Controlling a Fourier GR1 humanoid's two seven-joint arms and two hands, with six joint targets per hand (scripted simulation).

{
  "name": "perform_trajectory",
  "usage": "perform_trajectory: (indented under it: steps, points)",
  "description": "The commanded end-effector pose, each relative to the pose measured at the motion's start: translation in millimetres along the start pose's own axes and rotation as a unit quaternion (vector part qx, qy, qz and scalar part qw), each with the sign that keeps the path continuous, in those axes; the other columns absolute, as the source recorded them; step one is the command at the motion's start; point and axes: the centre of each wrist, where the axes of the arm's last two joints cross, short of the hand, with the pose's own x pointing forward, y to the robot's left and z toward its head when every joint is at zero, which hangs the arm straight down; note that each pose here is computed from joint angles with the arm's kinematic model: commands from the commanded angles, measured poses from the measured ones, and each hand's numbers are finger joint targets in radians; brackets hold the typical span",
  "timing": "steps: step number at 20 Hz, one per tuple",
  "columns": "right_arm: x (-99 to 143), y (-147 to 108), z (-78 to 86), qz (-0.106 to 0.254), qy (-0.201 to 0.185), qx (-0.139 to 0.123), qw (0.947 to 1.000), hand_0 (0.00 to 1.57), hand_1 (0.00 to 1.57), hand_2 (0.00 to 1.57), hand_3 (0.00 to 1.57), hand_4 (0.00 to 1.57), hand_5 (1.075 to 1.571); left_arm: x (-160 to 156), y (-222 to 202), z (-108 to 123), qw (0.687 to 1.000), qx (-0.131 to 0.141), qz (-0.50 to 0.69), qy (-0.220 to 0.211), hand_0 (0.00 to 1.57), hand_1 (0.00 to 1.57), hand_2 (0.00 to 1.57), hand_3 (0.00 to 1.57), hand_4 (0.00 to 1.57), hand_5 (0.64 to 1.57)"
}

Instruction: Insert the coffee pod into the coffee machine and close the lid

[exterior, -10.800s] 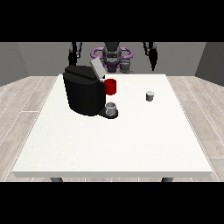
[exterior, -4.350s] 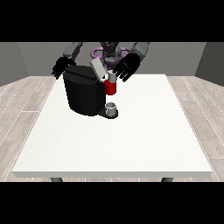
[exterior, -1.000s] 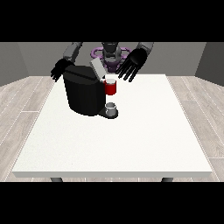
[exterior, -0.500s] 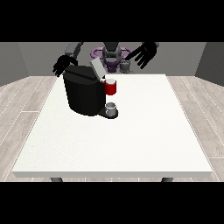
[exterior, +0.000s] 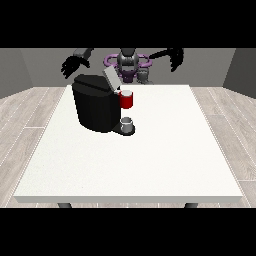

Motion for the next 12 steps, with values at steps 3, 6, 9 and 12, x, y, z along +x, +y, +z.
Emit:
perform_trajectory:
  steps: [3,6,9,12]
  points:
    - [24.7,4.6,-3.2,0.03,0.0,0.048,0.9984,0.0,0.0,0.0,0.0,0.35,1.571,-37.6,-14.5,26.6,0.996,0.012,0.078,0.05,0.0,0.0,0.0,0.0,0.0,1.571]
    - [53.1,17.4,-10.0,0.015,-0.041,0.088,0.9952,0.0,0.0,0.0,0.0,0.26,1.571,-52.4,-5.2,42.6,0.994,0.022,0.093,0.046,0.0,0.0,0.0,0.0,0.0,1.571]
    - [62.5,7.5,-10.5,0.011,-0.066,0.113,0.9913,0.0,0.0,0.0,0.0,0.0,1.571,-59.7,-20.6,49.9,0.991,0.031,0.118,0.05,0.0,0.0,0.0,0.0,0.0,1.571]
    - [75.7,7.0,-20.8,0.017,-0.063,0.112,0.9915,0.0,0.0,0.0,0.0,0.0,1.571,-68.9,-28.3,63.1,0.99,-0.003,0.132,0.055,0.0,0.0,0.0,0.0,0.14,1.571]
